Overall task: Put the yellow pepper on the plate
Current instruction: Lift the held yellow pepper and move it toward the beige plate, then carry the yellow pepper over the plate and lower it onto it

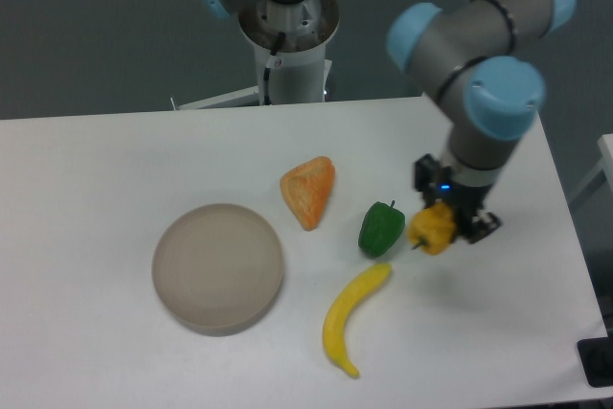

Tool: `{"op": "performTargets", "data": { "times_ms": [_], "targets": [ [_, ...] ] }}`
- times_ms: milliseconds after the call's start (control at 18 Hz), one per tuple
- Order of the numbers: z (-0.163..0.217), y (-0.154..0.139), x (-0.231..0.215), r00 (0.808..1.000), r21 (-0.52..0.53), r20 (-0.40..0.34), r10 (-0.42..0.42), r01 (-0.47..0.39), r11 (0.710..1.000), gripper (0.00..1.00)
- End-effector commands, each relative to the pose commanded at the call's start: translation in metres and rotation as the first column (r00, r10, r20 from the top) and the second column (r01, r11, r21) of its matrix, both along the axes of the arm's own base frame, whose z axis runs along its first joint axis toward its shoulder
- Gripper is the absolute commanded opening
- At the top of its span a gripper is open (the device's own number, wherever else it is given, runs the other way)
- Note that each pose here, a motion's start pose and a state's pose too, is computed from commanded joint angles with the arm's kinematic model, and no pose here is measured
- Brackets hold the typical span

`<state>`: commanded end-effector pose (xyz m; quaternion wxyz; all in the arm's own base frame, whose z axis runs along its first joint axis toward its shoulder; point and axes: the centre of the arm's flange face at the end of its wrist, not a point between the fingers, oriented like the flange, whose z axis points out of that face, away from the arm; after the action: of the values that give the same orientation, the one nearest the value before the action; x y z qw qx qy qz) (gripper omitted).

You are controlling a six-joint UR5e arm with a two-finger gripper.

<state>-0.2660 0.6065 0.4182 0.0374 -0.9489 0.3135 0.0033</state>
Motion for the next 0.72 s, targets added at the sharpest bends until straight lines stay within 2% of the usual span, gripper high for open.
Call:
{"op": "performTargets", "data": {
  "times_ms": [333, 389, 556, 722],
  "targets": [
    [-0.018, 0.023, 0.109, 0.998, -0.029, 0.052, 0.044, -0.043, 0.999, 0.06],
    [-0.03, 0.024, 0.128, 0.995, -0.043, 0.076, 0.057, -0.054, 0.998, 0.06],
    [-0.057, 0.041, 0.166, 0.991, -0.031, 0.076, 0.113, -0.111, 0.993, 0.06],
    [-0.111, 0.048, 0.185, 0.985, -0.062, 0.09, 0.144, -0.139, 0.988, 0.06]
  ]
}}
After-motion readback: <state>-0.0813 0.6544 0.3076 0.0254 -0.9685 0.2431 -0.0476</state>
